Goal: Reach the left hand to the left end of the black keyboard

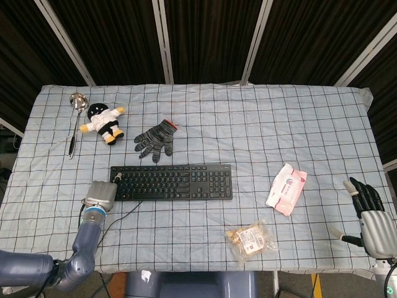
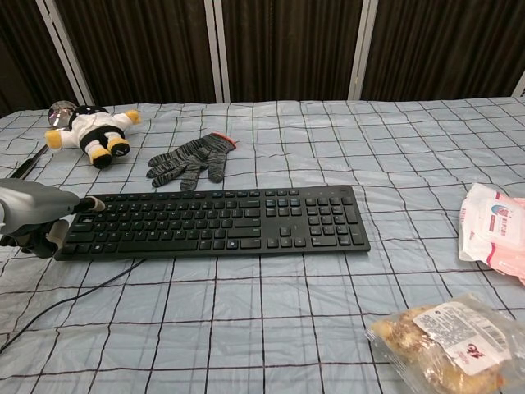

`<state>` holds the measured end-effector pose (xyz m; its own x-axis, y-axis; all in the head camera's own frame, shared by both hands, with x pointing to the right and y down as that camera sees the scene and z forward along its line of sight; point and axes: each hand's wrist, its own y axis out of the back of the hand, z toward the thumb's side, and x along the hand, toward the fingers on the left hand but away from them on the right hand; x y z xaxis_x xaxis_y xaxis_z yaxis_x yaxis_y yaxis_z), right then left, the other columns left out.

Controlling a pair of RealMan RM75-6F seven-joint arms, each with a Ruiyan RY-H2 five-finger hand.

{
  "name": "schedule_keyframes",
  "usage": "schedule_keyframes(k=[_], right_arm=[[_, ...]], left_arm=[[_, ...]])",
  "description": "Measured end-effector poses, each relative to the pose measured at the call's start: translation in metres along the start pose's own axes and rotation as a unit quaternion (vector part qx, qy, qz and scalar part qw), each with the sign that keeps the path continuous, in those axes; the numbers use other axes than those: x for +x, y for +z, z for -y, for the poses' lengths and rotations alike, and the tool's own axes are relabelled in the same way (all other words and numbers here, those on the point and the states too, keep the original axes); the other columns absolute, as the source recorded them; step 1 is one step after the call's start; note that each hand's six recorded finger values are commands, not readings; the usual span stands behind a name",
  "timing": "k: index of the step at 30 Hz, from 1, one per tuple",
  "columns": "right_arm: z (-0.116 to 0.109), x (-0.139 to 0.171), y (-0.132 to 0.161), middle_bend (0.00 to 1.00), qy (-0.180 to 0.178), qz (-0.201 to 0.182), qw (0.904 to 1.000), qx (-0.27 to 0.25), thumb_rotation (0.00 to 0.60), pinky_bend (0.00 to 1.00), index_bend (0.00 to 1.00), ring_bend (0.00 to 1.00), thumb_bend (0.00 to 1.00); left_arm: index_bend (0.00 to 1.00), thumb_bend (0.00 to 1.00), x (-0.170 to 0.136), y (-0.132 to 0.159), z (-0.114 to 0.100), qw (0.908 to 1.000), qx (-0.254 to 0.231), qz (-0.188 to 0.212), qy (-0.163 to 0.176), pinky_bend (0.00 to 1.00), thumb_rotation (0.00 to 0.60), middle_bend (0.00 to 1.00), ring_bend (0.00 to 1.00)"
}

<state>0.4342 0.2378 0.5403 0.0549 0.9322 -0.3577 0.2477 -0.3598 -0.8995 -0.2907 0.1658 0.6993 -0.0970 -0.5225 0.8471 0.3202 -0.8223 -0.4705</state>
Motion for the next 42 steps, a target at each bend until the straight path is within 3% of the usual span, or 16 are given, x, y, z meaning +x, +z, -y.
schedule_keyframes(k=[18, 29, 32, 35, 39, 40, 42], right_arm=[[0.0, 0.0, 0.0, 0.0, -0.001, 0.001, 1.0, 0.001, 0.6, 0.0, 0.0, 0.0, 0.05], [-0.001, 0.0, -0.001, 0.0, -0.001, 0.001, 1.0, 0.001, 0.6, 0.0, 0.0, 0.0, 0.05], [-0.001, 0.001, -0.001, 0.0, -0.001, 0.001, 1.0, 0.002, 0.6, 0.0, 0.0, 0.0, 0.05], [-0.001, 0.001, -0.001, 0.0, -0.001, 0.001, 1.0, 0.003, 0.6, 0.0, 0.0, 0.0, 0.05], [0.0, 0.001, -0.001, 0.0, 0.0, 0.002, 1.0, 0.006, 0.6, 0.0, 0.0, 0.0, 0.05], [0.0, 0.001, -0.001, 0.0, 0.0, 0.002, 1.0, 0.006, 0.6, 0.0, 0.0, 0.0, 0.05], [0.0, 0.001, -0.001, 0.0, 0.001, 0.003, 1.0, 0.007, 0.6, 0.0, 0.0, 0.0, 0.05]], left_arm=[[0.0, 1.0, 0.003, -0.003, 0.004, 0.9999, -0.008, -0.005, -0.005, 0.61, 0.6, 0.82, 0.75], [0.0, 1.0, -0.014, -0.005, -0.024, 0.9984, -0.028, 0.015, 0.047, 0.6, 0.6, 0.81, 0.73], [0.0, 1.0, -0.026, -0.01, -0.035, 0.9961, -0.049, 0.026, 0.069, 0.53, 0.6, 0.72, 0.66], [0.0, 0.93, -0.037, -0.018, -0.044, 0.9929, -0.062, 0.034, 0.096, 0.41, 0.6, 0.52, 0.49], [0.0, 0.57, -0.057, -0.034, -0.048, 0.9867, -0.073, 0.043, 0.139, 0.21, 0.6, 0.08, 0.13], [0.0, 0.46, -0.061, -0.038, -0.047, 0.9852, -0.074, 0.045, 0.148, 0.13, 0.6, 0.02, 0.05], [0.0, 0.29, -0.073, -0.048, -0.044, 0.9816, -0.074, 0.048, 0.169, 0.03, 0.6, 0.0, 0.0]])
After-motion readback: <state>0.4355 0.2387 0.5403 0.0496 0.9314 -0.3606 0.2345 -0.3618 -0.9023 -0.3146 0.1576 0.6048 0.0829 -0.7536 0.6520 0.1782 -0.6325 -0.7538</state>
